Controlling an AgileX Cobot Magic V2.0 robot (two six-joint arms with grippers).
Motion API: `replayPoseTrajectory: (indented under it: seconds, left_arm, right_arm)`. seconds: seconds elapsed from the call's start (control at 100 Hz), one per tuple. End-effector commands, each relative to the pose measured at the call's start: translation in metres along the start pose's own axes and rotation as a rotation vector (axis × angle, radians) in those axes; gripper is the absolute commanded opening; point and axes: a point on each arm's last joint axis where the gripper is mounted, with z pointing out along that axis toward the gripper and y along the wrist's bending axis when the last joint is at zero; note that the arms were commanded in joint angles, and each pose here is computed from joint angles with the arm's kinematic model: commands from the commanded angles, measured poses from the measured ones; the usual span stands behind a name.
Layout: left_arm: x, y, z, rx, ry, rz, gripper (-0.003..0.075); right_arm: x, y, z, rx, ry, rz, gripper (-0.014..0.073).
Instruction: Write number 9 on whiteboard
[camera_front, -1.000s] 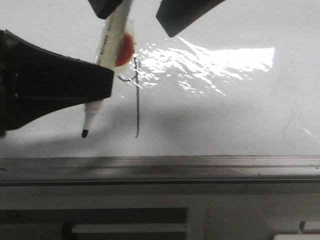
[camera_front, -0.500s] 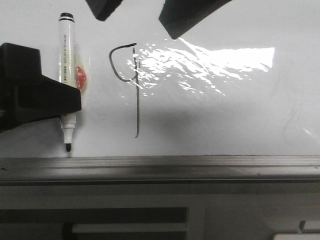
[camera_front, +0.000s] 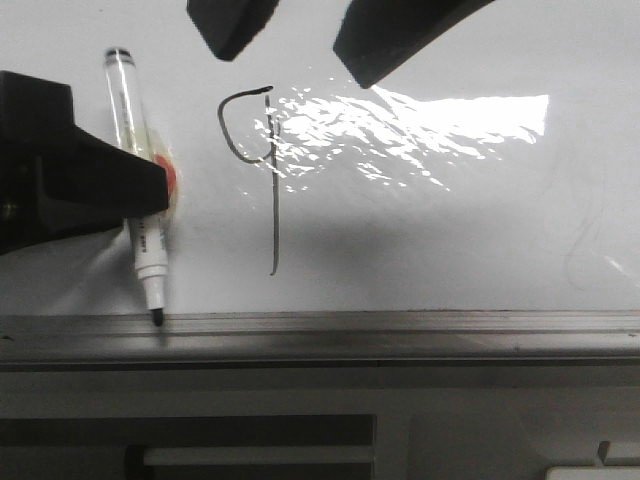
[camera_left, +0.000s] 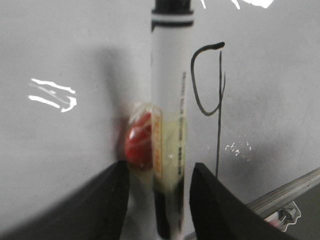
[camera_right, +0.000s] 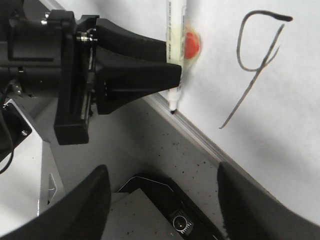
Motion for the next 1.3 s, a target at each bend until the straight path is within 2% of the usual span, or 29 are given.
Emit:
replayPoseTrajectory:
  seconds: [0.0,0.06,0.16,0.2,0.32,0.39,0.44,0.55,0.58,0.73,0.93,1.29]
  left_arm:
    - [-0.017,-0.007,-0.004,0.036,-0.106,-0.038,0.0325]
    - [-0.019,-0.008,-0.007,0.044,-0.115,-0.041,0.0325]
    - [-0.024,-0.011,-0.017,0.068,-0.131,-0.04,0.0325]
    - [-0.025,-0.012,-0.021,0.076,-0.135,-0.038,0.0325]
    - [-0.027,-0.012,-0.036,0.1,-0.162,-0.035,0.0318]
    - [-0.027,-0.01,-0.045,0.118,-0.191,-0.037,0.0282]
    - [-0.027,-0.01,-0.053,0.137,-0.215,-0.024,0.0225]
    - [-0.024,-0.008,-0.07,0.186,-0.268,0.03,0.001]
    - [-0.023,-0.008,-0.074,0.199,-0.287,0.048,-0.0024]
    - [-0.013,-0.001,-0.094,0.243,-0.387,0.142,-0.002]
    - [0.012,0.015,-0.101,0.235,-0.372,0.151,-0.002]
    - [0.024,0.021,-0.099,0.21,-0.309,0.157,-0.002]
  right_arm:
    - [-0.014,0.001,-0.019,0.006,-0.136,-0.052,0.0342]
    - [-0.013,0.0,-0.024,0.009,-0.188,-0.07,0.0245]
    - [-0.007,-0.003,-0.036,0.004,-0.297,-0.1,0.0001]
    - [-0.002,-0.004,-0.041,0.006,-0.341,-0.118,-0.0072]
    - [0.02,-0.01,-0.053,0.003,-0.429,-0.153,-0.0061]
    - [0.036,-0.014,-0.056,0.0,-0.463,-0.17,-0.0061]
    - [0.049,-0.017,-0.06,-0.001,-0.502,-0.188,-0.0061]
    - [0.08,-0.024,-0.067,0.005,-0.613,-0.276,-0.0061]
    - [0.089,-0.026,-0.068,0.002,-0.641,-0.293,-0.0061]
    - [0.132,-0.034,-0.071,-0.015,-0.762,-0.362,-0.0061]
    - [0.174,-0.044,-0.069,-0.007,-0.816,-0.375,-0.0061]
    - [0.186,-0.048,-0.073,-0.005,-0.859,-0.371,-0.0061]
